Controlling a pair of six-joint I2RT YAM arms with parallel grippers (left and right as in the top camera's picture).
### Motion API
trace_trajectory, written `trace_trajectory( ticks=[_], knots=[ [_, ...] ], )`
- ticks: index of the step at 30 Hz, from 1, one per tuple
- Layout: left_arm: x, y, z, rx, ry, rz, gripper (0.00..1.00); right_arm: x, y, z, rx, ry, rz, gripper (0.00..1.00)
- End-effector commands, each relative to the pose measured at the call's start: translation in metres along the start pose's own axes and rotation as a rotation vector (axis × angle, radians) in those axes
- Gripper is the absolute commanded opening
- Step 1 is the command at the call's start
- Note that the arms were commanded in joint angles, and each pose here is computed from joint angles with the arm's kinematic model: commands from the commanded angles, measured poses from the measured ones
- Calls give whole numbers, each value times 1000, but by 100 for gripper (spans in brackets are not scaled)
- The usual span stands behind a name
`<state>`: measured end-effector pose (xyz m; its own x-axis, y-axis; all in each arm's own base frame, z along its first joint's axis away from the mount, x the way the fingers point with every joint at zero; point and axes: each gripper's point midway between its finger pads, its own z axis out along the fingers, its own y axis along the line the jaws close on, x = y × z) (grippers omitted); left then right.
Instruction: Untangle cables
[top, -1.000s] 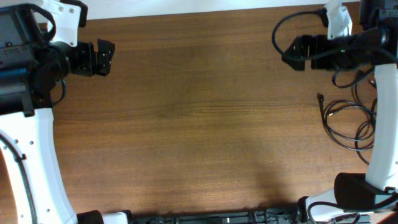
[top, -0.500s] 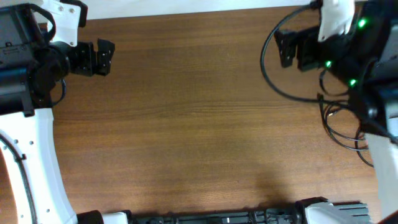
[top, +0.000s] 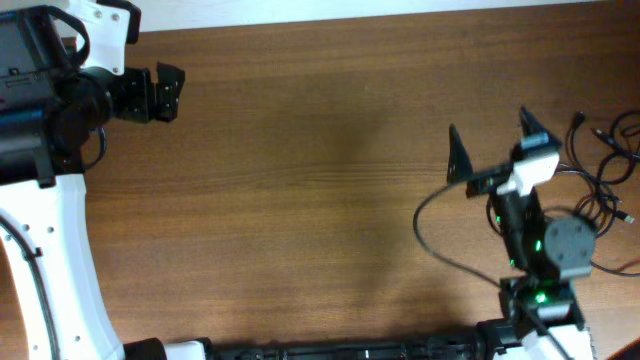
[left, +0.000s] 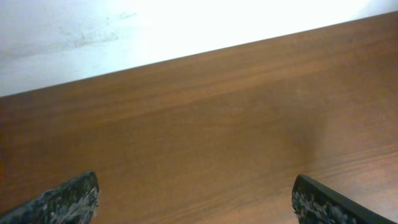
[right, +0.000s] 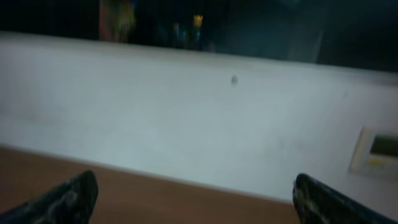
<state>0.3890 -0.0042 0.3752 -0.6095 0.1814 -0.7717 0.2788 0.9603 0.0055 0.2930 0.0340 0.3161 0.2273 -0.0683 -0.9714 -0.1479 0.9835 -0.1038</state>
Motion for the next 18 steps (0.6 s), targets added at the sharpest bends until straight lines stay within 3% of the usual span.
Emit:
trace_trajectory(
  ticks=[1, 5, 11, 18],
  knots=[
    [-6, -2, -11, -8, -30, 18, 99, 16, 1, -26, 24, -77, -7, 99],
    [-6, -2, -11, -8, -30, 18, 99, 36, 4, -48, 34, -127, -15, 99],
    [-6, -2, -11, -8, -30, 18, 99, 55, -4, -61, 73, -76, -22, 99],
    [-6, -2, -11, -8, -30, 18, 99, 146, 0, -83, 79, 300, 31, 99]
  ],
)
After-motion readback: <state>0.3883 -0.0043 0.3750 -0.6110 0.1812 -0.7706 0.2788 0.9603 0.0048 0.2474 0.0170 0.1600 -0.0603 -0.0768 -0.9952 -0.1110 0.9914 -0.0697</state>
